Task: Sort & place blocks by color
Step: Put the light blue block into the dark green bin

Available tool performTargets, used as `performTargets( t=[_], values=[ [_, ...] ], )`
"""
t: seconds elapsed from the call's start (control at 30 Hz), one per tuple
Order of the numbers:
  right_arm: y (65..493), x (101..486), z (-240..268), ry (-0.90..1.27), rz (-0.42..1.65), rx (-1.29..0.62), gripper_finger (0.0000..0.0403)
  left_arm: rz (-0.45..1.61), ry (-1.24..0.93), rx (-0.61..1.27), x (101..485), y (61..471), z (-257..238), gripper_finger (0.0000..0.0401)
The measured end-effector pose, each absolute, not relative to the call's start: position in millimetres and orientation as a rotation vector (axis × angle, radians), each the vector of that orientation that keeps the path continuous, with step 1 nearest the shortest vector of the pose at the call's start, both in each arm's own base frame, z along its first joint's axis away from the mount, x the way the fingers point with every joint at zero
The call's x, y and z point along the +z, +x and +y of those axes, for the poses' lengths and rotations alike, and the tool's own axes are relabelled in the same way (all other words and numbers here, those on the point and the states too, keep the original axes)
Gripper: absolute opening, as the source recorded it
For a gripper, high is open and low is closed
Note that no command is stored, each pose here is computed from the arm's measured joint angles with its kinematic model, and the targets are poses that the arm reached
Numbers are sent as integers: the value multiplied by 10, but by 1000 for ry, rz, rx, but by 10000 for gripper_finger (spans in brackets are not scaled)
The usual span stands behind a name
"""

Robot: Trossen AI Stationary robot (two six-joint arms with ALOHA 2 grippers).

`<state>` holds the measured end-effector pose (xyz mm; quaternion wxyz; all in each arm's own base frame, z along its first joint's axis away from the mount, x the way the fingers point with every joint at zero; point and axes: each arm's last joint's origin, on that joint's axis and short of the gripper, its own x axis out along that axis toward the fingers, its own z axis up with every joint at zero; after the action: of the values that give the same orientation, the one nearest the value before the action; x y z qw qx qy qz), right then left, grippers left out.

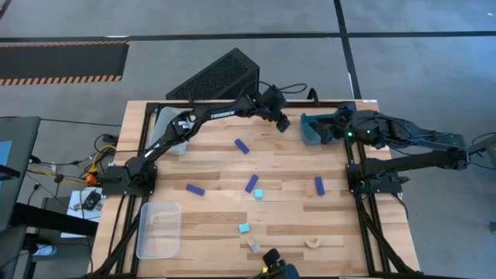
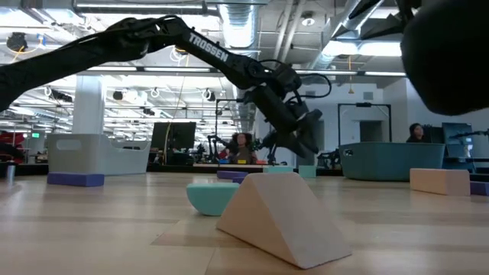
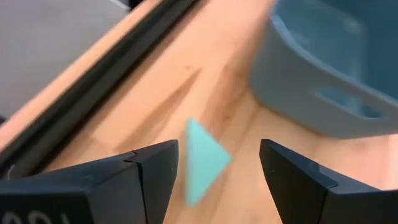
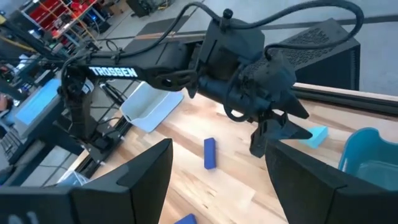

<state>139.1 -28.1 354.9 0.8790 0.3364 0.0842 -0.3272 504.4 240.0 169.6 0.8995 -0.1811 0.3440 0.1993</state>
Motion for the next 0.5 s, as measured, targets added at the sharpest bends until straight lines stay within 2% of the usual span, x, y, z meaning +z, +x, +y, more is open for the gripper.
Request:
performTargets(
  t=[0.17, 0.3, 0.5],
  values=[
    [1418, 3565, -308, 709, 148, -690, 281, 719, -317, 536, 1621, 5097, 2335, 213],
    [1448, 3564, -321, 710, 142, -694, 281, 744, -328, 545, 1478, 5134, 2278, 213],
    [1492, 3544, -326, 707, 156, -698, 281, 749, -263, 525, 1510, 5173, 2215, 213]
  ],
)
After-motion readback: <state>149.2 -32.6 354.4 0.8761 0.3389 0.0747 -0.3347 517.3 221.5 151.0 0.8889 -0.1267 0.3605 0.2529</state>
